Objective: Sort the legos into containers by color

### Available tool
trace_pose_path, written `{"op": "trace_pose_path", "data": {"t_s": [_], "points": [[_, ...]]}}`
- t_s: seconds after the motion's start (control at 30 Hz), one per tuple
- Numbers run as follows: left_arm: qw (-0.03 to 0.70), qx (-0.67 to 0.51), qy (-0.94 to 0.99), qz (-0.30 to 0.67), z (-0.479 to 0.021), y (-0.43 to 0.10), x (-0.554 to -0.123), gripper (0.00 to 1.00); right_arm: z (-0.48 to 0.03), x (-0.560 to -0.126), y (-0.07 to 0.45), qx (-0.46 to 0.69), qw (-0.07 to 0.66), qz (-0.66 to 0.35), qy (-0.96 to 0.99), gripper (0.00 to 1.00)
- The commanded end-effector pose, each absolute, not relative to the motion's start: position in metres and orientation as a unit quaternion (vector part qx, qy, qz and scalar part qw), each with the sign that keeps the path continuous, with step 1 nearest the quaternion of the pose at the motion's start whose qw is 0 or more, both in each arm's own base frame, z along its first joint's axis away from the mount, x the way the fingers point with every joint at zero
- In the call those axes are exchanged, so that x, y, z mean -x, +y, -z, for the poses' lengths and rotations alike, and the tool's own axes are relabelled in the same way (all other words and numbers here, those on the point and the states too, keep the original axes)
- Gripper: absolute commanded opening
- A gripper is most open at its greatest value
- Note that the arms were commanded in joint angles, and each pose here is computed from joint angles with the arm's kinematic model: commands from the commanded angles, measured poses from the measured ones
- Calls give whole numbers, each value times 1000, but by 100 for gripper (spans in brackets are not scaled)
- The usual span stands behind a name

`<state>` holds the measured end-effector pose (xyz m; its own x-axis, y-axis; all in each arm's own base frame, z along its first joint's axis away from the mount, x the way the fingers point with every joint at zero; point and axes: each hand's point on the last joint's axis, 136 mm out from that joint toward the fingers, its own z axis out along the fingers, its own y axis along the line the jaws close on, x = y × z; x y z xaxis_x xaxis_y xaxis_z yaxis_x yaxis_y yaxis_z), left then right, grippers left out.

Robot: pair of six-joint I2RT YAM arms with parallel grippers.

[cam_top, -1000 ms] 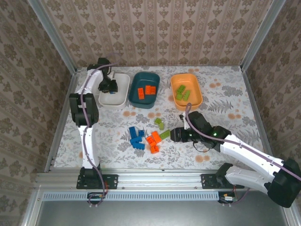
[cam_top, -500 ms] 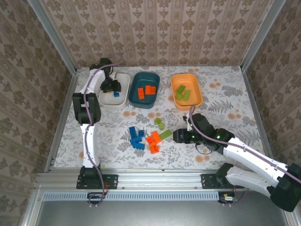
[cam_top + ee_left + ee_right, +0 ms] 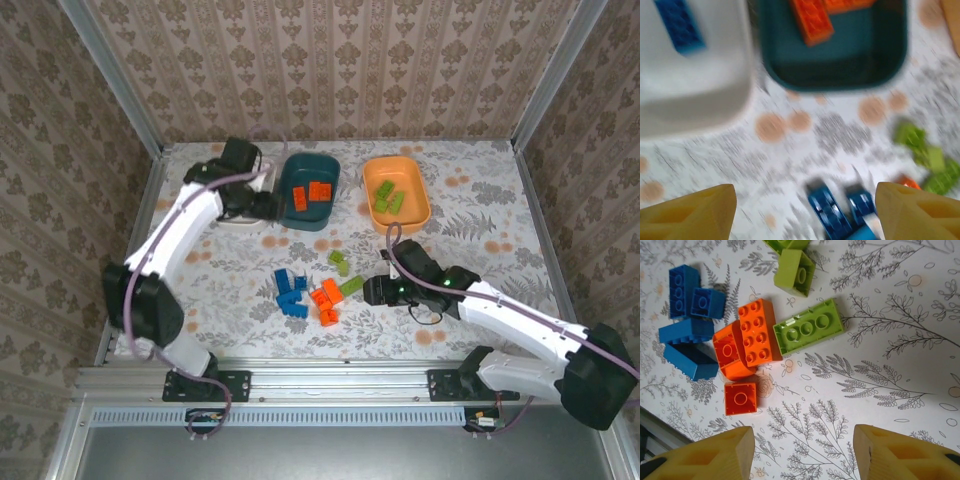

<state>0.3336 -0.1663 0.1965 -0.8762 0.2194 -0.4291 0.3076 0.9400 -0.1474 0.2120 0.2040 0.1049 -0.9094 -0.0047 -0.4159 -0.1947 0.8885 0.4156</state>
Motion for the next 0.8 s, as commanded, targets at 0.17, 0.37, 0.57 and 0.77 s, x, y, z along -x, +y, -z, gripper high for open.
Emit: {"op": "trace_pose_path", "data": {"t_s": [0.17,0.37,0.57,0.77], "points": [[157,-34,973,165,-148,-186,-237,81,-111,-218,221,77,211,-250,942,56],[152,26,977,150,-116,-185,-228,81,-105,-215,223,70,209,-258,941,56],[126,18,985,117,-95,-188,-234,81,-106,-212,220,66,217,-259,939,56],[111,48,986,114,-74,-183,-245,76,-107,-209,212,66,223,-250,940,56]]}}
